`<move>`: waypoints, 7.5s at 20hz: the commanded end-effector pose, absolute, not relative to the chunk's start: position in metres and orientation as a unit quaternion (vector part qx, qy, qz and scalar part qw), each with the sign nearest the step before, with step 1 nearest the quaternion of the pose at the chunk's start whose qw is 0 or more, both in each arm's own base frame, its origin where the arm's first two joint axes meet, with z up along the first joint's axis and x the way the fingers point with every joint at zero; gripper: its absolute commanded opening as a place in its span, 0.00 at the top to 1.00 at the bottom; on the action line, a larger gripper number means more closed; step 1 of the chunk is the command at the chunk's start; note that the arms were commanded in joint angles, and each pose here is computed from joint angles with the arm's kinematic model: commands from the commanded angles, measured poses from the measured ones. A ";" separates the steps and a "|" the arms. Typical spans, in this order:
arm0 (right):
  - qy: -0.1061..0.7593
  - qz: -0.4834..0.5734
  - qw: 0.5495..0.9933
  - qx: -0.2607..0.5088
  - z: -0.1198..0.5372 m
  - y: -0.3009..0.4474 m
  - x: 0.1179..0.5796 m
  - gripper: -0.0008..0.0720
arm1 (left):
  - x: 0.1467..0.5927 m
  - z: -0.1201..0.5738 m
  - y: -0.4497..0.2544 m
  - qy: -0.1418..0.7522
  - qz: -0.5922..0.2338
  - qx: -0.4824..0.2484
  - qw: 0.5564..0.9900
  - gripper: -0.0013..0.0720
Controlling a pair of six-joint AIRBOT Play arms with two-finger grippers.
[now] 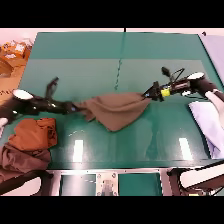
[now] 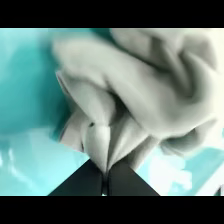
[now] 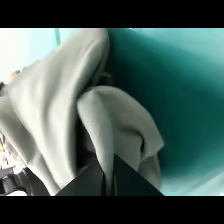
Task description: Fold the shirts.
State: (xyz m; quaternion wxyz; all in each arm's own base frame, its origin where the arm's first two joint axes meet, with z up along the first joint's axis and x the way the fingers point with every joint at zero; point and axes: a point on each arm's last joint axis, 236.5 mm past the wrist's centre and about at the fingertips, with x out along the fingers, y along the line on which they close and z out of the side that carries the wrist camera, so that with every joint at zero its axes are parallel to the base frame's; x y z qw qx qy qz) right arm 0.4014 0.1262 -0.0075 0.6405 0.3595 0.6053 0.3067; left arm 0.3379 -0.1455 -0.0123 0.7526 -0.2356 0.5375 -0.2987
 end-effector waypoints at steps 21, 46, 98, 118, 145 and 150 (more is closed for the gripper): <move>0.461 0.325 0.809 0.164 0.085 0.184 0.371 0.96 | 0.331 0.123 -0.241 0.385 -0.441 -0.154 0.796 0.95; 0.572 0.368 0.724 0.113 -0.046 0.321 0.304 0.23 | 0.304 -0.042 -0.235 0.518 -0.366 -0.123 0.763 0.95; 0.242 0.074 0.940 0.227 0.266 0.012 0.290 0.96 | 0.437 0.378 -0.100 0.124 -0.363 -0.132 0.914 0.95; 0.424 0.013 0.787 0.448 -0.003 -0.071 0.357 0.53 | 0.498 0.050 -0.135 0.556 -0.352 -0.271 0.702 0.32; 0.447 0.100 0.742 0.489 0.002 0.008 0.330 0.96 | 0.359 -0.101 -0.209 0.556 -0.158 -0.359 0.733 0.42; 0.469 0.115 0.745 0.460 -0.004 0.021 0.326 0.78 | 0.378 -0.103 -0.224 0.523 -0.173 -0.418 0.722 0.43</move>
